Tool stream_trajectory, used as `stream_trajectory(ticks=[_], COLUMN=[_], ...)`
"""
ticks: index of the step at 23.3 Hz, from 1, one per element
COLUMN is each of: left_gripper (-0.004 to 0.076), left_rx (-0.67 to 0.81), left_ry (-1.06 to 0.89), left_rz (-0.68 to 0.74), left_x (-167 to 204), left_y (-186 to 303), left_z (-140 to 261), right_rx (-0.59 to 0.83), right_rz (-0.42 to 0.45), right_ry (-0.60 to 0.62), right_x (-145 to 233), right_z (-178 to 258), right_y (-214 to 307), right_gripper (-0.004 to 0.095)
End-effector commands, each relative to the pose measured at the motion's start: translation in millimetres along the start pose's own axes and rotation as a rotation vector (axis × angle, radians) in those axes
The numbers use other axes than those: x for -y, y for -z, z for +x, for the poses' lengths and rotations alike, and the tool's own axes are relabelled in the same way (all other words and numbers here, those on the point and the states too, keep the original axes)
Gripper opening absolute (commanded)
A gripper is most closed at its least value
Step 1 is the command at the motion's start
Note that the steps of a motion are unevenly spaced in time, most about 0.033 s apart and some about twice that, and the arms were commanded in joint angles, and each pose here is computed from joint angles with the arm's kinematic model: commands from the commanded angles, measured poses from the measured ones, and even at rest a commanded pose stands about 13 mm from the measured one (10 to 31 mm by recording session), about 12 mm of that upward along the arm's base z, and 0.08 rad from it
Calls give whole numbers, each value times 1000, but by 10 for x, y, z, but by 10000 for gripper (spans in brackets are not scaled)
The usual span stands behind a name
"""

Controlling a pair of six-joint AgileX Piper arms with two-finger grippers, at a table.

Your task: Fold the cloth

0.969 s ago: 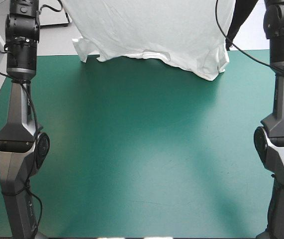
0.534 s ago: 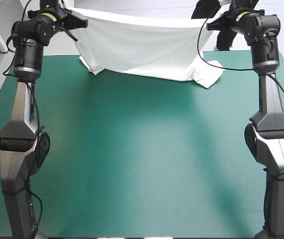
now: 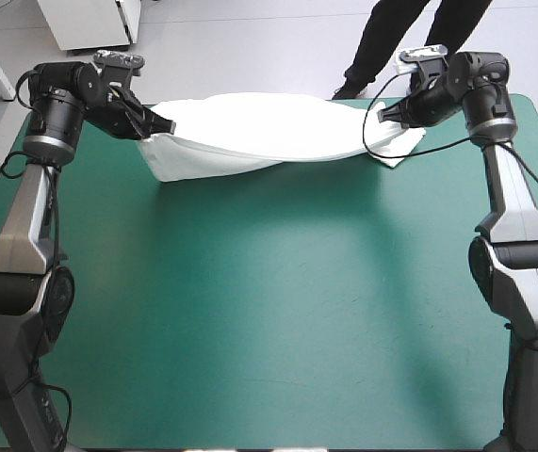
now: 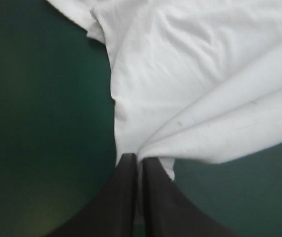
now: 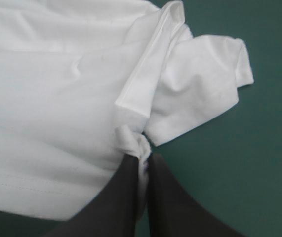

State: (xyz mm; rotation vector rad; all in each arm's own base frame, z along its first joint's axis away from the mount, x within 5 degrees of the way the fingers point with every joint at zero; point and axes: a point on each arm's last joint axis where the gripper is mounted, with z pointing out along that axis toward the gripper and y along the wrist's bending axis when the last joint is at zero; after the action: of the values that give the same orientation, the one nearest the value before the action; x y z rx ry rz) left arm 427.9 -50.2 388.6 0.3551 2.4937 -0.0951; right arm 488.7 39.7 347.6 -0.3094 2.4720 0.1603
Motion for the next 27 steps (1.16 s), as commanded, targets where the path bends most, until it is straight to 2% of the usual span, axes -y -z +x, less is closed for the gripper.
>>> stream_trajectory(ticks=[1, 4, 9, 15, 18, 27], left_gripper=[-22, -22, -22, -22, -22, -22], left_rx=[35, -24, -78, -164, -173, -273], left_ry=[4, 2, 7, -16, -50, -121], left_rz=[29, 72, 87, 125, 136, 135], left_x=[105, 184, 276, 434, 538, 718], left_y=[483, 587, 839, 860, 876, 868], left_z=[191, 435, 822, 1432, 1686, 2433], right_rx=[55, -6, -106, -226, -292, -352], right_rz=[-17, -27, -63, -1, 56, 31], right_ry=[-52, -64, -25, 59, 111, 146], right_x=[68, 14, -300, -463, -496, -709], right_z=[75, 349, 794, 1229, 1479, 2283], right_y=[694, 950, 1166, 1209, 1228, 1516], right_gripper=[-13, -12, -12, -12, -12, -12])
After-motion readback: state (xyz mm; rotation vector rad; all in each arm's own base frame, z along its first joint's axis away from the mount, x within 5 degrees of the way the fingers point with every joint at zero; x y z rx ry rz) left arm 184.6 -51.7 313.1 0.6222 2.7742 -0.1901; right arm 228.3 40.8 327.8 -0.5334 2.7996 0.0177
